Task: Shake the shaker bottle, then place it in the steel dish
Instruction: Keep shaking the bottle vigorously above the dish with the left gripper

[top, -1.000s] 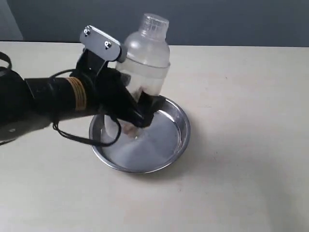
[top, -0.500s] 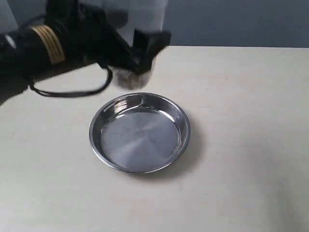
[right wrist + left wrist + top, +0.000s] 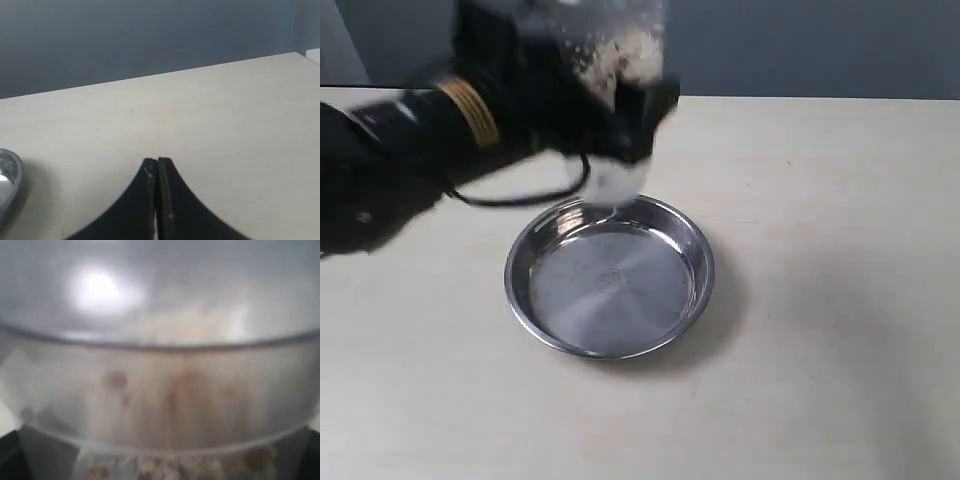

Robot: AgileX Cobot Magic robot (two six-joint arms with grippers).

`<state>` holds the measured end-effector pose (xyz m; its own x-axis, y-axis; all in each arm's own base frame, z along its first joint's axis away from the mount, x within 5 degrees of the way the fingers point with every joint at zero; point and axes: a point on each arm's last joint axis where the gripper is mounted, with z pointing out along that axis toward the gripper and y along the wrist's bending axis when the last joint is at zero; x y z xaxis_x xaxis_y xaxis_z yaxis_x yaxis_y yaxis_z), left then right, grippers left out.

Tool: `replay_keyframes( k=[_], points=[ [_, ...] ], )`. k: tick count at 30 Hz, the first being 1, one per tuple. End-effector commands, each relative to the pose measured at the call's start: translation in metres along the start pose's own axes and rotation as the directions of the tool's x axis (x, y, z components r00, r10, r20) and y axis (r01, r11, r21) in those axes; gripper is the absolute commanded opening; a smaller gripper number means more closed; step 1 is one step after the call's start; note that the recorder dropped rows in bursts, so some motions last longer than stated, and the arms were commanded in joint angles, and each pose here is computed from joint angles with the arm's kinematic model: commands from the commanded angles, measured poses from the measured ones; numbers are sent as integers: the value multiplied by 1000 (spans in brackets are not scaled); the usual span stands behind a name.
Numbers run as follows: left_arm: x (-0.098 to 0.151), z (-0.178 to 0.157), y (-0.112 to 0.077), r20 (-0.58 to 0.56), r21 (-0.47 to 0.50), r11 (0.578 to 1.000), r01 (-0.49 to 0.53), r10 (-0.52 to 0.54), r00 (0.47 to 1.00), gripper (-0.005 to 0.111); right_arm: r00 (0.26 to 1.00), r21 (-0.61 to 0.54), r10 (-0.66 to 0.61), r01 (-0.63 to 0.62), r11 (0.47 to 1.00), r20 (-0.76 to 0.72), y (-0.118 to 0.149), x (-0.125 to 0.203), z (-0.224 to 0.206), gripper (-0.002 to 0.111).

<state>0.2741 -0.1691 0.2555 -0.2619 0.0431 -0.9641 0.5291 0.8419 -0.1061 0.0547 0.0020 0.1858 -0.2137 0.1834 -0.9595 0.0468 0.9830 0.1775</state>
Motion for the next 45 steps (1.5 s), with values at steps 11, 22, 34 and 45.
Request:
replay_keyframes(
  k=[11,22,34,45],
  points=[
    [-21,-15,-7,69,25,998,-51,49,996,0,1000,3,-4,4,1000,11,0,0,0,-1],
    [-56,-39,-15,192,40,996,-80,71,979,0,1000,3,-2,2,1000,11,0,0,0,-1],
    [28,-14,1,-70,-36,993,112,-114,991,0,1000,3,-2,2,1000,11,0,0,0,-1],
    [3,-33,-7,82,32,999,23,-26,996,0,1000,3,-2,2,1000,11,0,0,0,-1]
  ],
)
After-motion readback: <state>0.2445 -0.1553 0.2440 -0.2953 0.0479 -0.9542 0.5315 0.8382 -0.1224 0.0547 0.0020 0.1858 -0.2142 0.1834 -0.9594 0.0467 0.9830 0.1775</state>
